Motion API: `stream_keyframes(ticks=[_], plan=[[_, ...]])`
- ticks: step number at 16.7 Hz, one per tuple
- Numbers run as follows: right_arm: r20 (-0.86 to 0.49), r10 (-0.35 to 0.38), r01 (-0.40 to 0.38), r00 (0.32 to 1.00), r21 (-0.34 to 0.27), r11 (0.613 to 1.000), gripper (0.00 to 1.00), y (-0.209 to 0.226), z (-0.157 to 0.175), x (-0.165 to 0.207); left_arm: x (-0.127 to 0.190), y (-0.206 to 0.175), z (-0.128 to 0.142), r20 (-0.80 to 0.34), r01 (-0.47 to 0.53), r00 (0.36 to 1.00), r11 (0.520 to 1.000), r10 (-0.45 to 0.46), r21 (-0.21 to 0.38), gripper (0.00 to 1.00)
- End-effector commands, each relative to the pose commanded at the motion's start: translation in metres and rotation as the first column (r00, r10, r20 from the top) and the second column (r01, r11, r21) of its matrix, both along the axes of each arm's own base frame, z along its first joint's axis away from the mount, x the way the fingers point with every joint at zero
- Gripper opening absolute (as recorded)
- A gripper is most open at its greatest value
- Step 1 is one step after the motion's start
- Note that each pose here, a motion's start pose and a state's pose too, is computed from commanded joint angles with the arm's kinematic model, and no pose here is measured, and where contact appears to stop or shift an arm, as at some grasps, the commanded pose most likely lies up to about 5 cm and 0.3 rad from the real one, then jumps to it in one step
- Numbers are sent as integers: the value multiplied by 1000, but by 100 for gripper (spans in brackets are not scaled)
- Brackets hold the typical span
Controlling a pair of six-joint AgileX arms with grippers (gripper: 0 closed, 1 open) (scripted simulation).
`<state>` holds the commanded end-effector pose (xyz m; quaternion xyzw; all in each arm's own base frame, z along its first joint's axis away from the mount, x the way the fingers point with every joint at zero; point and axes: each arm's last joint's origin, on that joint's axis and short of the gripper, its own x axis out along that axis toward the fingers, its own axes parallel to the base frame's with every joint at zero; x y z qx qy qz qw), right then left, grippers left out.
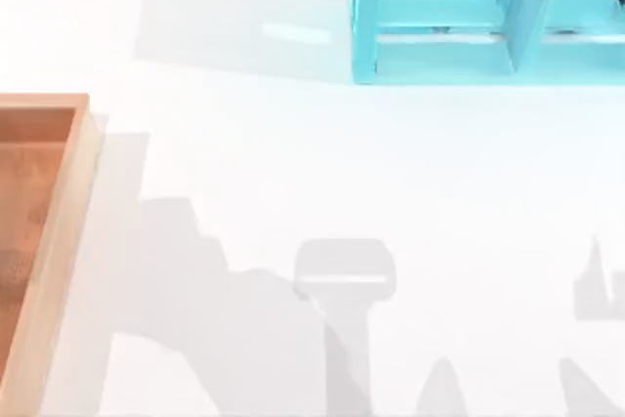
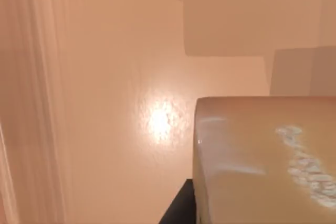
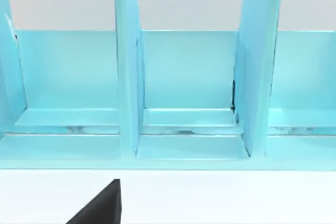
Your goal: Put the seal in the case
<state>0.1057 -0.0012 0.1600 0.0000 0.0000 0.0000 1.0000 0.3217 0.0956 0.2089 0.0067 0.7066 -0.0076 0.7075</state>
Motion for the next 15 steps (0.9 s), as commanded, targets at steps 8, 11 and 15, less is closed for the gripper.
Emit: stream_keyframes(ticks=[8, 11, 15], plan=[[0, 0, 0, 1000, 0, 1000, 100, 0, 0, 0, 0, 0, 0, 0, 0, 1000, 1000, 0, 0, 90], [0, 0, 0, 1000, 0, 1000, 100, 0, 0, 0, 0, 0, 0, 0, 0, 1000, 1000, 0, 0, 100], [0, 0, 0, 1000, 0, 1000, 100, 0, 0, 0, 0, 0, 0, 0, 0, 1000, 1000, 0, 0, 100]])
